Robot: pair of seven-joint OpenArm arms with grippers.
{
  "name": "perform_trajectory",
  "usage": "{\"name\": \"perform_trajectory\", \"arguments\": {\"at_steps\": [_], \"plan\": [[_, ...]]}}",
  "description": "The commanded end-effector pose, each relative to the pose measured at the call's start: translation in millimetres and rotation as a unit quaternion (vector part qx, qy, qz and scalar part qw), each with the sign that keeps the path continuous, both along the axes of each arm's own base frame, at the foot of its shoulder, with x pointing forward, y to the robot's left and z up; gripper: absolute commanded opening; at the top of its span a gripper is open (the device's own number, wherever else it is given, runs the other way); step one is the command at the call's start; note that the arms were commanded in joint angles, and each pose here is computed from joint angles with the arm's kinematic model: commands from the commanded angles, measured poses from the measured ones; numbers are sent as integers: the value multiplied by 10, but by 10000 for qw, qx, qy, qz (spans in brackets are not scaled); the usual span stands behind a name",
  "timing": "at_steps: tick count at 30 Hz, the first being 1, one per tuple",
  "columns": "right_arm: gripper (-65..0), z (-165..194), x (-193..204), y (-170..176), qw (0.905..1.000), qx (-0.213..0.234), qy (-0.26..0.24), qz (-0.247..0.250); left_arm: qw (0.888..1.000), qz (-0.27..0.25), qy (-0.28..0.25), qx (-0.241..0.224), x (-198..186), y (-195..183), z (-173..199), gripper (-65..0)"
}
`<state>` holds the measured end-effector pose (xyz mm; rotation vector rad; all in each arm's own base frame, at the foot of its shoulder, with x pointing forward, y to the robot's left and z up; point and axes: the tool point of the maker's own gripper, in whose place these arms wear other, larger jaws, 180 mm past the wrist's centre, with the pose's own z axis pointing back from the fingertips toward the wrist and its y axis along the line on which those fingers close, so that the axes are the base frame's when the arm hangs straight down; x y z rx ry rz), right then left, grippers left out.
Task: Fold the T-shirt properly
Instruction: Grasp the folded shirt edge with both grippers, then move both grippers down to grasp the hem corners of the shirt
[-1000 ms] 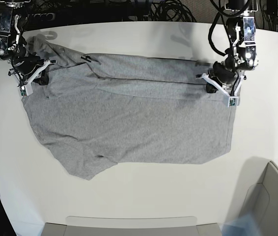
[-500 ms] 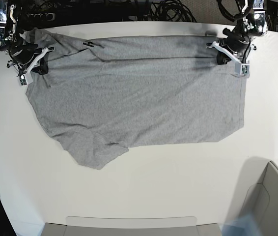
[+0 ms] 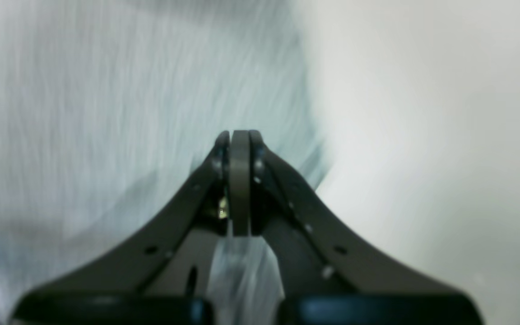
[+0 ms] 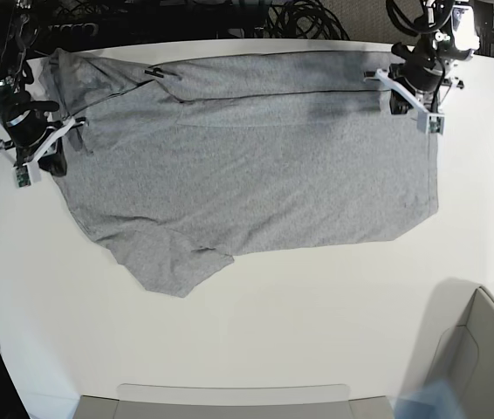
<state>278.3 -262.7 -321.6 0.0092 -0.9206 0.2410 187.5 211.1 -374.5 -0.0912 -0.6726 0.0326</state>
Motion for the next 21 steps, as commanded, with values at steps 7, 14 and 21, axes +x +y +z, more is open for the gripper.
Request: {"name": "perform_trajectory", "arguments": {"at_steps": [7, 14, 21], "plan": [[-650, 107, 855, -134, 9996, -77, 265, -23, 9969, -78, -786, 0, 517, -29, 362, -650], [-650, -635, 1430, -109, 9959, -367, 820, -51, 9981, -126, -608, -10, 652, -43, 405, -650], [-650, -1128, 1028, 41, 9858, -372, 1634, 34, 9980, -120, -616, -18, 660, -45, 407, -650]]}}
